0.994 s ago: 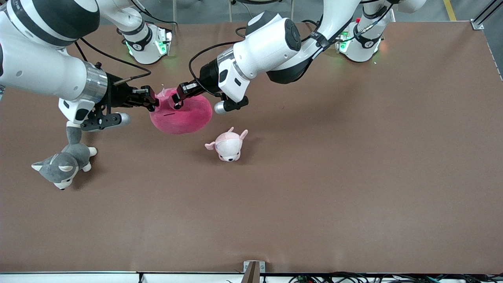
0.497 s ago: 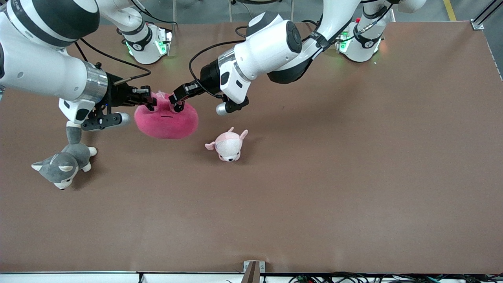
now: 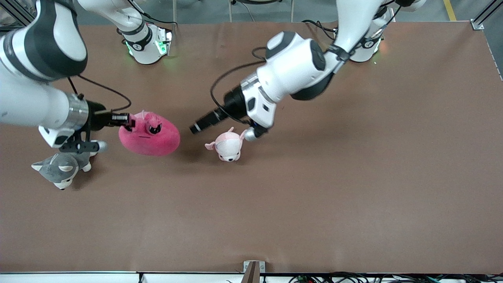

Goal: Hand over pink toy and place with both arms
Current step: 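Open the left gripper and withdraw it while the right gripper holds, then lower the pink plush beside the grey cat with the right gripper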

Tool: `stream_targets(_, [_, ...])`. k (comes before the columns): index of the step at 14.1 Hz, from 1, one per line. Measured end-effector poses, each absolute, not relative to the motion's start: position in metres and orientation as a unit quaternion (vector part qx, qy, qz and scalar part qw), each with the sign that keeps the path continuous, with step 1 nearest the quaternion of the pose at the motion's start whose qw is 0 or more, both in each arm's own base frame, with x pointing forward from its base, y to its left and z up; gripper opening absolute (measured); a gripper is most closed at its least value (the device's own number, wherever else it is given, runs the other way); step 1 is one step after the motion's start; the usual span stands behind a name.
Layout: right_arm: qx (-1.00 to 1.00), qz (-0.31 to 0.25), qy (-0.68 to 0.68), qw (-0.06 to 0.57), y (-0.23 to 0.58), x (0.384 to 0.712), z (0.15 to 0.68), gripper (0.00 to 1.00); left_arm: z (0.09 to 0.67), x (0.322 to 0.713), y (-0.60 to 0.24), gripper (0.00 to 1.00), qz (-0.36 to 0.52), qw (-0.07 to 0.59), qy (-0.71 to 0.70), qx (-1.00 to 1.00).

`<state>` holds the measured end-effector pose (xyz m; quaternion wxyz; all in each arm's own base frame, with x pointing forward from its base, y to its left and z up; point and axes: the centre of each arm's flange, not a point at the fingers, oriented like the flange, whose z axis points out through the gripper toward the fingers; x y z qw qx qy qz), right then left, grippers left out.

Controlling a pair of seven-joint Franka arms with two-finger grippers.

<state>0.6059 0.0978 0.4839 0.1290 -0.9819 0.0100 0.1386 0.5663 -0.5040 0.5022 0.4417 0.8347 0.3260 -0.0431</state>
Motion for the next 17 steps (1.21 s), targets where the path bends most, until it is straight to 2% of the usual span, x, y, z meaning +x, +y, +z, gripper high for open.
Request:
stream_targets(4, [-0.976, 0.16, -0.024, 0.146, 0.057, 0.624, 0.428, 0.1, 0.483, 0.609, -0.44, 1.0, 0.021, 0.322, 0.279, 0.905])
stream_targets(10, [-0.957, 0.178, -0.048, 0.224, -0.018, 0.631, 0.37, 0.1, 0.474, 0.621, -0.357, 1.0, 0.036, 0.109, 0.164, 0.98])
stream_targets(13, [-0.953, 0.187, -0.051, 0.234, -0.017, 0.632, 0.353, 0.1, 0.504, 0.632, -0.282, 1.0, 0.025, 0.059, 0.12, 0.991])
stream_targets(17, [-0.94, 0.198, -0.051, 0.274, -0.017, 0.631, 0.327, 0.1, 0.556, 0.637, -0.187, 1.0, 0.04, 0.031, 0.037, 0.998])
